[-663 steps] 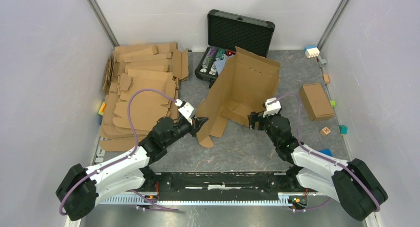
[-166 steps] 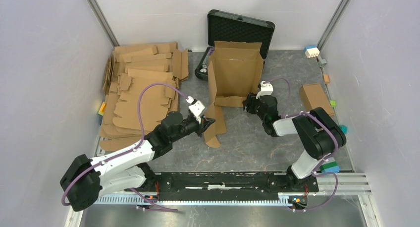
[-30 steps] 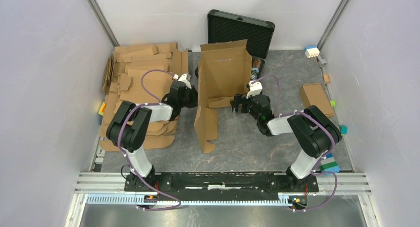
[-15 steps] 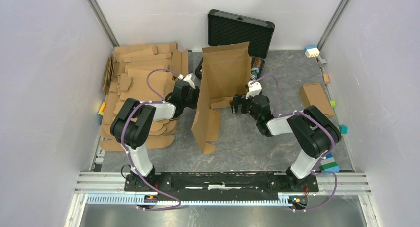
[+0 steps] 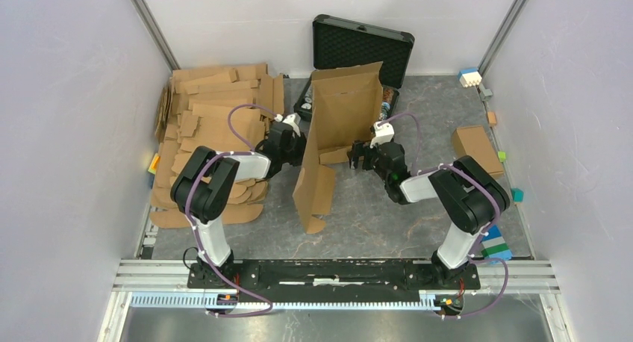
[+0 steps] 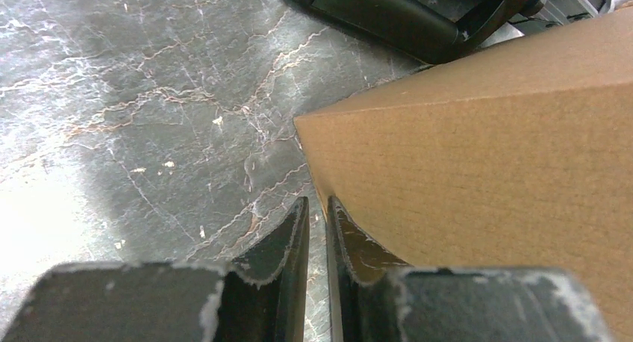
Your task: Fold the paper box
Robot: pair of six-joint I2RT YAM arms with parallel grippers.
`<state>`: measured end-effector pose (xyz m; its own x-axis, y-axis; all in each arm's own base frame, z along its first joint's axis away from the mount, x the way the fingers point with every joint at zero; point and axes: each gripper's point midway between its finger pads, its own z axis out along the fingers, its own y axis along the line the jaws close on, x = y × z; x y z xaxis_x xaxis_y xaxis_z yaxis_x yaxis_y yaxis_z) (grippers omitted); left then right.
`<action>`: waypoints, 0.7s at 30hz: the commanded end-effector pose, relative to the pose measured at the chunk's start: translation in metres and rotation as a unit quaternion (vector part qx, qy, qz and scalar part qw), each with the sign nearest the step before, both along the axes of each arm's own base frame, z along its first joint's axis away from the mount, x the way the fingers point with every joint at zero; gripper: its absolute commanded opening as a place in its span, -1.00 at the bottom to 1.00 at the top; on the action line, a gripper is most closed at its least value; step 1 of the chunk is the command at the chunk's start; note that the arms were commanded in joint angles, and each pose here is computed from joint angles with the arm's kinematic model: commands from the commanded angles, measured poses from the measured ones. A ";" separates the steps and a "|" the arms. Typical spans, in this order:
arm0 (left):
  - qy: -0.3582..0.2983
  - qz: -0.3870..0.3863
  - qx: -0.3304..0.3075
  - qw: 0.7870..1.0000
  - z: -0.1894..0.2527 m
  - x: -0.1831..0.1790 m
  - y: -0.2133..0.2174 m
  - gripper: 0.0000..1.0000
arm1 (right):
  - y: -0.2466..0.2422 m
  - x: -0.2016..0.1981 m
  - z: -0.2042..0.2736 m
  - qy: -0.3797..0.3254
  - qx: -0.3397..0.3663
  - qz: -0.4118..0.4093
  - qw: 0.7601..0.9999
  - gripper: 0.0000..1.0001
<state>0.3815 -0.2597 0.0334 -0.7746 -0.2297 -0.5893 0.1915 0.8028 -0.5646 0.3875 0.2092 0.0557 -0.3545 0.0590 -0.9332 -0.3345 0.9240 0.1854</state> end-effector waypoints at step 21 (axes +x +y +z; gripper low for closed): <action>-0.026 -0.050 0.020 0.998 0.017 -0.002 -0.020 -0.57 | -0.008 0.025 -0.044 0.086 -0.109 -0.112 0.984 0.64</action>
<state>0.3747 -0.2623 0.0293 -0.7930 -0.1692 -0.5852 0.2090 0.8268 -0.5223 0.4163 0.2075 0.0394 -0.4139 -0.0007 -0.9103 -0.1519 0.9860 0.0682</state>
